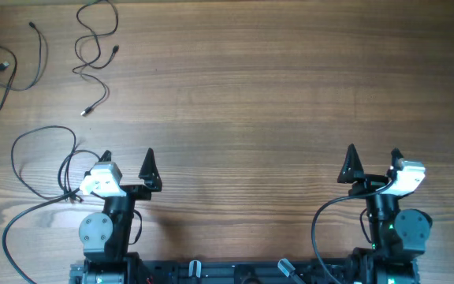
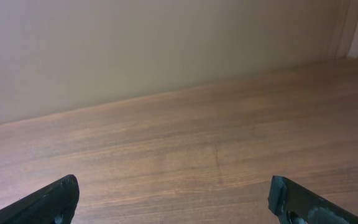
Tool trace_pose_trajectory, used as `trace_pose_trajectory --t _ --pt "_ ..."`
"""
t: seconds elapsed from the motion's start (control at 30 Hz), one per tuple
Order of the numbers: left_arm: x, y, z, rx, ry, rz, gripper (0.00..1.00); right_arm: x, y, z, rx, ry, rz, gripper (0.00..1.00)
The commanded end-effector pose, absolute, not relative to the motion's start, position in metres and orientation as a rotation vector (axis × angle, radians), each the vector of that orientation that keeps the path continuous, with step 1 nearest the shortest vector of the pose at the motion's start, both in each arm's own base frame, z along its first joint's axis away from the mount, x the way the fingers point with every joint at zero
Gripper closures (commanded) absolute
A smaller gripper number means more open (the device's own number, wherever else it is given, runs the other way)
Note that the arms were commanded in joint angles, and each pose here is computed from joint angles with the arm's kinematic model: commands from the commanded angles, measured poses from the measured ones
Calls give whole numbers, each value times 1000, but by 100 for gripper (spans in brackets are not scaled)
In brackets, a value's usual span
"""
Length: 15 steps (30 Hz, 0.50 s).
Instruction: Untangle cables
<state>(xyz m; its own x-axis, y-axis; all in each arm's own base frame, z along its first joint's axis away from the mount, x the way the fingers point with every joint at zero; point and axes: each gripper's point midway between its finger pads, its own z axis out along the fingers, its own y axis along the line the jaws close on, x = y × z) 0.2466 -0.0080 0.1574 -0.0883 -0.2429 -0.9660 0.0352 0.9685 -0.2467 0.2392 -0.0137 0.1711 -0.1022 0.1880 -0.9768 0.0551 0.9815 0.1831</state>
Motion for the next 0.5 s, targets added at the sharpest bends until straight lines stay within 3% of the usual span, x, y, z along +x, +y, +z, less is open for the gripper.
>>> trace_pose_trajectory --t 0.0,0.47 --pt "246 -10 155 -131 1654 -229 0 240 -16 166 181 1671 88 0" --pt "246 -10 155 -131 1654 -229 0 241 -23 168 207 1649 50 0"
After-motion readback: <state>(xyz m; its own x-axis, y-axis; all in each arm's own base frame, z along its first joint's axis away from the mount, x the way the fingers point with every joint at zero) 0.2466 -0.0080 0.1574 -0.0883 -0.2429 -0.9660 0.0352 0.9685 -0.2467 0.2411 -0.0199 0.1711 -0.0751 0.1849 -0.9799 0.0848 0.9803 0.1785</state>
